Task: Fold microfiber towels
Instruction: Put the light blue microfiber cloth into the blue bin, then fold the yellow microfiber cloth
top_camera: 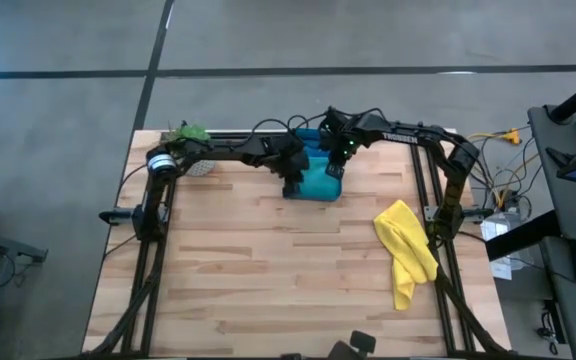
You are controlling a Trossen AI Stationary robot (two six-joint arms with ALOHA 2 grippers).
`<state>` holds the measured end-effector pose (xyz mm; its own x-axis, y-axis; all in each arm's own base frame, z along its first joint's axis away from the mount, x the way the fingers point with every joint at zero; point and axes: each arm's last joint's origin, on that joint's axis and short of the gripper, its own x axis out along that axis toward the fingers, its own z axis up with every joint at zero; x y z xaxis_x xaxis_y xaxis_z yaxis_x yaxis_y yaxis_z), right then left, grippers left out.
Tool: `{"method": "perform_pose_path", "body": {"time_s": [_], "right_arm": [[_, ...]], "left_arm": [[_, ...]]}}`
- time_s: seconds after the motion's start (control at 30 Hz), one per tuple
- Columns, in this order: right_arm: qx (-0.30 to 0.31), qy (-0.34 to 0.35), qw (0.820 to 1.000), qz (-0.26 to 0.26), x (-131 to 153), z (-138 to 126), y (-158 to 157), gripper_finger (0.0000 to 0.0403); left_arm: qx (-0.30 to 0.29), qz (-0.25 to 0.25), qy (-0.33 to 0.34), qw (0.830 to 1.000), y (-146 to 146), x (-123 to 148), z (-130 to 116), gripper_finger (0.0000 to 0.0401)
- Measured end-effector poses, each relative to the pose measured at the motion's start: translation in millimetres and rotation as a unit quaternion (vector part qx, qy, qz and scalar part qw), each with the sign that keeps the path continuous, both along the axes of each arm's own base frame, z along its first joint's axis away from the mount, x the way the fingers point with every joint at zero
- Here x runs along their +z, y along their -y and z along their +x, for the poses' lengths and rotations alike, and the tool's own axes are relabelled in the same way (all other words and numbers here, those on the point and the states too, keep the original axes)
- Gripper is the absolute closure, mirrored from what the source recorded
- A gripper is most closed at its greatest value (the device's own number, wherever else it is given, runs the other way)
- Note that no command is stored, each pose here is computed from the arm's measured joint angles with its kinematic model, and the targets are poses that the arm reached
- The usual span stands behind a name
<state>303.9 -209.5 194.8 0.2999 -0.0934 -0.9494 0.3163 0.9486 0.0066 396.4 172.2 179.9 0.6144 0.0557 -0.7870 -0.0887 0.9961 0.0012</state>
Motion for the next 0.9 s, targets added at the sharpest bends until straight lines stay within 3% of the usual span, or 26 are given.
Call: {"method": "perform_pose_path", "body": {"time_s": [0.17,0.47,0.67,0.8,0.9], "right_arm": [[-0.009,0.003,1.0,-0.006,1,0,1,0.0394],[-0.039,0.068,0.996,-0.044,71,-31,-17,0.0394],[-0.113,0.114,0.986,0.043,86,-80,-70,0.0394],[-0.17,0.14,0.969,0.114,76,-115,-121,0.0394],[-0.222,0.144,0.956,0.125,62,-139,-152,0.0394]], "left_arm": [[0.044,0.021,-0.017,0.999,-3,6,-5,0.0398],[0.072,0.049,0.049,0.995,-9,64,-24,0.0399],[0.039,0.021,0.064,0.997,8,93,-40,0.04],[-0.036,-0.046,0.099,0.993,27,106,-49,0.04],[-0.071,-0.071,0.108,0.989,41,108,-55,0.04]]}}
